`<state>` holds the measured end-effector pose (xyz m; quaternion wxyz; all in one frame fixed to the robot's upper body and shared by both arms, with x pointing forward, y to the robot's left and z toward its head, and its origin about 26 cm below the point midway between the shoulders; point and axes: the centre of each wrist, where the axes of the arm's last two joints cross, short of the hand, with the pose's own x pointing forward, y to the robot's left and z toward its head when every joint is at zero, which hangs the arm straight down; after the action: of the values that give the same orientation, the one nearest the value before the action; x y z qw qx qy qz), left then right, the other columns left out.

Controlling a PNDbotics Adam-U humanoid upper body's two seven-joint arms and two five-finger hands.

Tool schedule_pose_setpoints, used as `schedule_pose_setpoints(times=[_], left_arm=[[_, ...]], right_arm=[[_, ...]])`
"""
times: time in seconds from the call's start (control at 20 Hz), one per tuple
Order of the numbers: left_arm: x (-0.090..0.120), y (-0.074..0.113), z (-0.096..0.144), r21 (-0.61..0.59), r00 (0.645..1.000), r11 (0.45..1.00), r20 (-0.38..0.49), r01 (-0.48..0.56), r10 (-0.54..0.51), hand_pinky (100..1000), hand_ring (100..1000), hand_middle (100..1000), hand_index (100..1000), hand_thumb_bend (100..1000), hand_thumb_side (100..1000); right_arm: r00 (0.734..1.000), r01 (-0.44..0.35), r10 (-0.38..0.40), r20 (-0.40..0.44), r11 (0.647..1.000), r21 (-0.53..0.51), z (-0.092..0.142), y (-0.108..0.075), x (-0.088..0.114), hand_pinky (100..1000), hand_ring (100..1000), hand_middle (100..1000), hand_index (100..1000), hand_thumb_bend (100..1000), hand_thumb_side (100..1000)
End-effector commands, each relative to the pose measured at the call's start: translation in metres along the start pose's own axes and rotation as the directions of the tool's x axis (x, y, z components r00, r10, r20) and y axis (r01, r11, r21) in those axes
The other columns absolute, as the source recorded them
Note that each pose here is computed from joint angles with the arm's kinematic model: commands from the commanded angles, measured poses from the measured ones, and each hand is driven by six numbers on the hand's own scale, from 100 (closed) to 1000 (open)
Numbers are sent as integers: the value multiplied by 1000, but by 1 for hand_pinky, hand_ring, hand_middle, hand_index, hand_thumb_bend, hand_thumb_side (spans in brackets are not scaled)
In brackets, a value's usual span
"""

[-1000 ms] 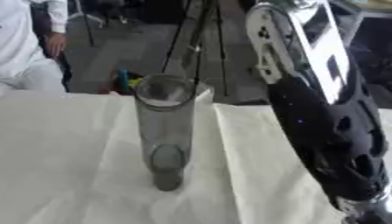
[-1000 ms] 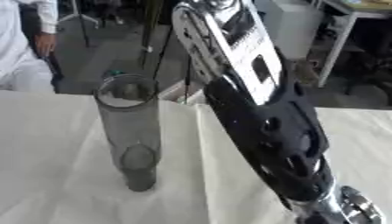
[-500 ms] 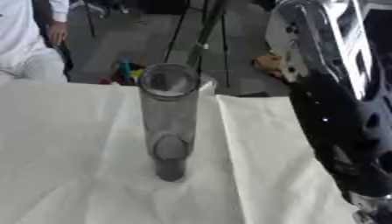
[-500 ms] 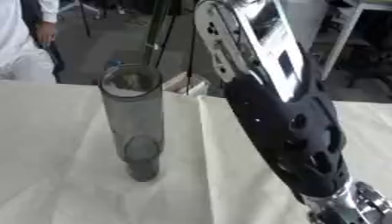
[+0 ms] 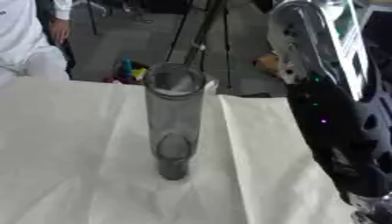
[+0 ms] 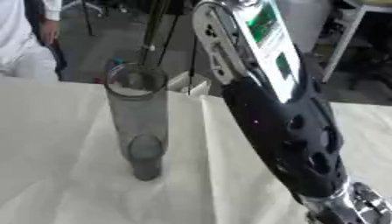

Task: Arrange flowers into the vase.

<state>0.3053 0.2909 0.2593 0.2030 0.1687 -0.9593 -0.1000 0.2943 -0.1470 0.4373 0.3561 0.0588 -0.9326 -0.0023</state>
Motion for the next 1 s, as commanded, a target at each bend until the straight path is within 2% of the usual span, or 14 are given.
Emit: schedule_pose_setpoints(times=[0.05, 1.0], left_arm=[[6, 2, -7, -2, 999, 1000, 33, 0, 0, 755, 839, 850, 936, 100, 967], [6, 1, -6, 14, 999, 1000, 33, -2, 1, 755, 832, 849, 936, 100, 969]], right_arm=[[998, -50, 47, -40, 996, -78, -1, 0, 7, 100, 100, 100, 100, 100, 416], [991, -98, 88, -98, 989, -106, -7, -8, -18, 100, 100, 100, 100, 100, 422]])
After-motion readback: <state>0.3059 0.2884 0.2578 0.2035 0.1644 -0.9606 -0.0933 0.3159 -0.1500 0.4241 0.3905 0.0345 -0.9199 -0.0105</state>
